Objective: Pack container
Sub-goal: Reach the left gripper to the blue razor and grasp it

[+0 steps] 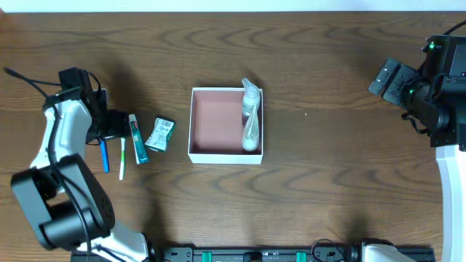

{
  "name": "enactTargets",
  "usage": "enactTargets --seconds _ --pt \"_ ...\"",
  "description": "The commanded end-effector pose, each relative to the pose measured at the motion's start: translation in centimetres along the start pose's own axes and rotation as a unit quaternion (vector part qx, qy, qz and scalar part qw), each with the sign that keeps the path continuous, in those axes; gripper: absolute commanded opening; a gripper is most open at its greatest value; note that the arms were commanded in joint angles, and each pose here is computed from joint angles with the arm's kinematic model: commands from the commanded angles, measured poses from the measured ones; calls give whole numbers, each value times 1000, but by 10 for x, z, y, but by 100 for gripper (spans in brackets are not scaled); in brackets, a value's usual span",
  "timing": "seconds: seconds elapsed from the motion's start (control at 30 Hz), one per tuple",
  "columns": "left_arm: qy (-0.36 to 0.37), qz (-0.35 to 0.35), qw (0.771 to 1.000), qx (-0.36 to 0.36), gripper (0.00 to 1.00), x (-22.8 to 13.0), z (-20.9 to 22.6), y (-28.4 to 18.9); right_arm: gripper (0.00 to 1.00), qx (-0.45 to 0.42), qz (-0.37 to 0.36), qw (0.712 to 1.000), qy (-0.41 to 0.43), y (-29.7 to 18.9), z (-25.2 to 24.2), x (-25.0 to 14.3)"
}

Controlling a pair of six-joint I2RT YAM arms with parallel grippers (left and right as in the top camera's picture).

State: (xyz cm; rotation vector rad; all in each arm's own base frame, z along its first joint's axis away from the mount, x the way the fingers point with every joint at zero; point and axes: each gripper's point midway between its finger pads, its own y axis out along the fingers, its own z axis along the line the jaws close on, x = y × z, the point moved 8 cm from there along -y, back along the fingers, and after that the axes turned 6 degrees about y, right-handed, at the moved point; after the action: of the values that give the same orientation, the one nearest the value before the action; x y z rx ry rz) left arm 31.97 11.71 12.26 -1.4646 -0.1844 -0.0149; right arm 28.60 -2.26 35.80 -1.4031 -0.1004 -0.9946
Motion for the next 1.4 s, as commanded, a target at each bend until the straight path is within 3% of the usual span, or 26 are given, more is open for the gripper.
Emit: enactTargets --seconds 0.0,0.33,0.77,0.9,1.37 --pt "41 16 999 2 86 3 2 14 99 -3 0 1000 3 1 -2 1" --pt "41 32 999 -3 69 5 1 39 99 -3 0 1000 3 1 -2 1" --pt "39 46 998 -19 63 3 -2 56 99 -3 0 1000 3 1 -2 1" --pt "35 38 997 -48 63 4 -8 57 99 -3 0 1000 3 1 -2 1" --pt "35 50 997 -52 64 -3 -10 61 99 -3 0 1000 3 1 -2 1"
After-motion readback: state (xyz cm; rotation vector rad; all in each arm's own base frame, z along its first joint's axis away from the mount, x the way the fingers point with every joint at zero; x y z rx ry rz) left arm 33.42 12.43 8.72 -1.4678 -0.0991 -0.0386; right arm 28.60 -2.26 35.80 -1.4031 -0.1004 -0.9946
